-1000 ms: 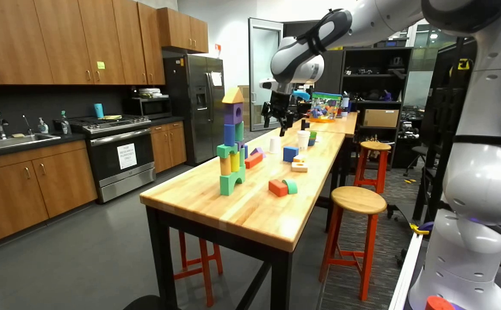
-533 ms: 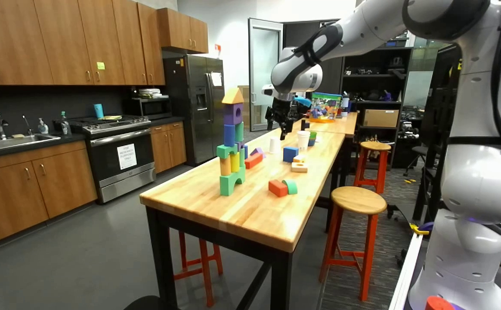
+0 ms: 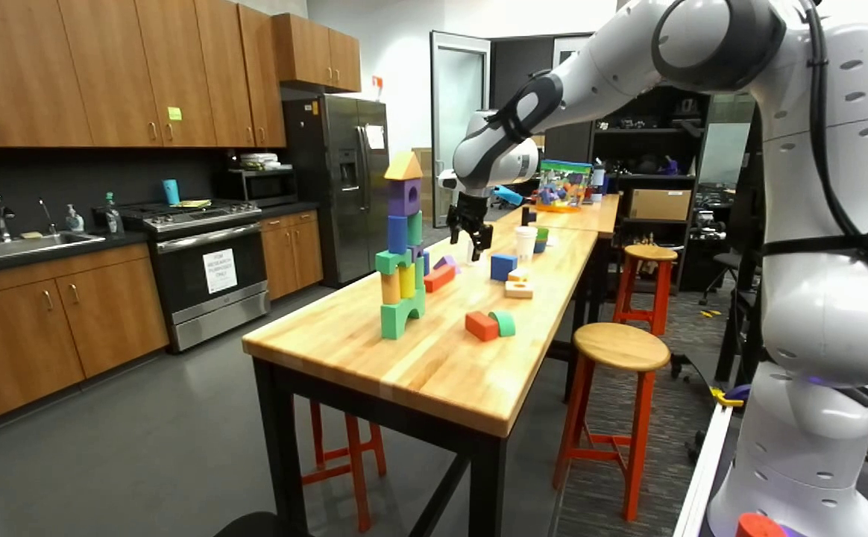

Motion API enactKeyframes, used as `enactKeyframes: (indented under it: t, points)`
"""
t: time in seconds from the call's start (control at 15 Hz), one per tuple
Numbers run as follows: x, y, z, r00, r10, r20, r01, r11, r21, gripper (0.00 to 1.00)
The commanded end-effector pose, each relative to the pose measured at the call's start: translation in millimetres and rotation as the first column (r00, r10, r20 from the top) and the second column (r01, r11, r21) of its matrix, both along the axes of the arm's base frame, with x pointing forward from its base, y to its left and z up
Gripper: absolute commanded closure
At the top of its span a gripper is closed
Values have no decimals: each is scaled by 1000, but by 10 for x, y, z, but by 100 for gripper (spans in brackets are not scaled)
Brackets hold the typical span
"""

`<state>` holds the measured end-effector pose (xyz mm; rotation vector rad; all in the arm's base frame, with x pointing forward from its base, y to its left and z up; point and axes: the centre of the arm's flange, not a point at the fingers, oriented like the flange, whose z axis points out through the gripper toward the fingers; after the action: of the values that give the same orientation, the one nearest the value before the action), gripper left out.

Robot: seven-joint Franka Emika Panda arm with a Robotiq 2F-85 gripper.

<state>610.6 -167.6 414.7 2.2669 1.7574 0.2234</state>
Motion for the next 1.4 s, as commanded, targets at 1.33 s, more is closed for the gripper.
enactKeyframes:
  t: [1.33]
  points:
    - [457,-425,-345,991,79,106,-68,992,-105,0]
